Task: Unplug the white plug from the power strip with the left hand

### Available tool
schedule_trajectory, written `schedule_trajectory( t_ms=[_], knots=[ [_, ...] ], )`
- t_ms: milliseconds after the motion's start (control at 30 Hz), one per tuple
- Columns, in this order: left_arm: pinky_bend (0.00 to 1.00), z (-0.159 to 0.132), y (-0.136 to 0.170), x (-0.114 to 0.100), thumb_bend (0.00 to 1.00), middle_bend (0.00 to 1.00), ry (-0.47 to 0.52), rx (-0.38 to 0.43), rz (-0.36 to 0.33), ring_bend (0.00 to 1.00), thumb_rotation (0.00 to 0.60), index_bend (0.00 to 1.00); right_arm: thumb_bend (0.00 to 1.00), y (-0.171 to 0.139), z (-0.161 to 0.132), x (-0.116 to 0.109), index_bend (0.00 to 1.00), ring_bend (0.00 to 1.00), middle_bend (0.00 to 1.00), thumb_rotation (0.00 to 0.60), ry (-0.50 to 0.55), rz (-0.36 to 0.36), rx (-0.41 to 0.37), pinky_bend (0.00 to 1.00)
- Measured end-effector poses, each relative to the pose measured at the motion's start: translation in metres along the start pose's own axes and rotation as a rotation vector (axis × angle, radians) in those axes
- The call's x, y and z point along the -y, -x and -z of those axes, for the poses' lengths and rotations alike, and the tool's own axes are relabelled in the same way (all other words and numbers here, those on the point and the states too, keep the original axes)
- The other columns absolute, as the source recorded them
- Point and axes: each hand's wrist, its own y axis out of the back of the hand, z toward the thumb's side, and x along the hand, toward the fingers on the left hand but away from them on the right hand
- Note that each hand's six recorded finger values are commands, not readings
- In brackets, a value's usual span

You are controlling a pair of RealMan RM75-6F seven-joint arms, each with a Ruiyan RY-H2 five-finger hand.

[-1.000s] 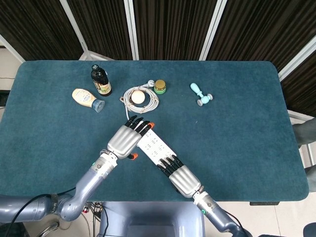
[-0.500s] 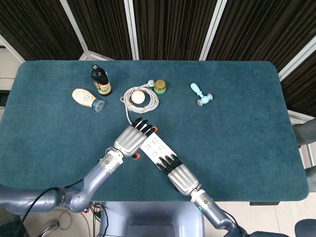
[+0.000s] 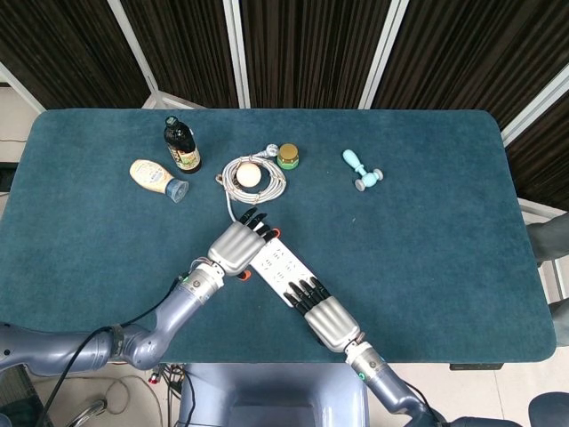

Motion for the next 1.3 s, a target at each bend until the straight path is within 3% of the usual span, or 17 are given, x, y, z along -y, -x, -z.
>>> schedule_trajectory(
  t_ms=[533,1300],
  knots=[
    [0.04,0.011,-0.013,0.020,0.09,0.32,-0.039,0.022,0.021,0.07,0.600,0.29,0.60,-0.002,0.004,0.004,0.00,0.00,0.00,0.600,0.000,-0.005,0.020,0.00],
    [0.05,0.019,-0.015,0.032,0.14,0.38,-0.031,0.006,0.018,0.10,0.600,0.36,0.60,-0.002,0.007,0.007,0.00,0.00,0.00,0.600,0.000,-0.009,0.032,0.00]
  ],
)
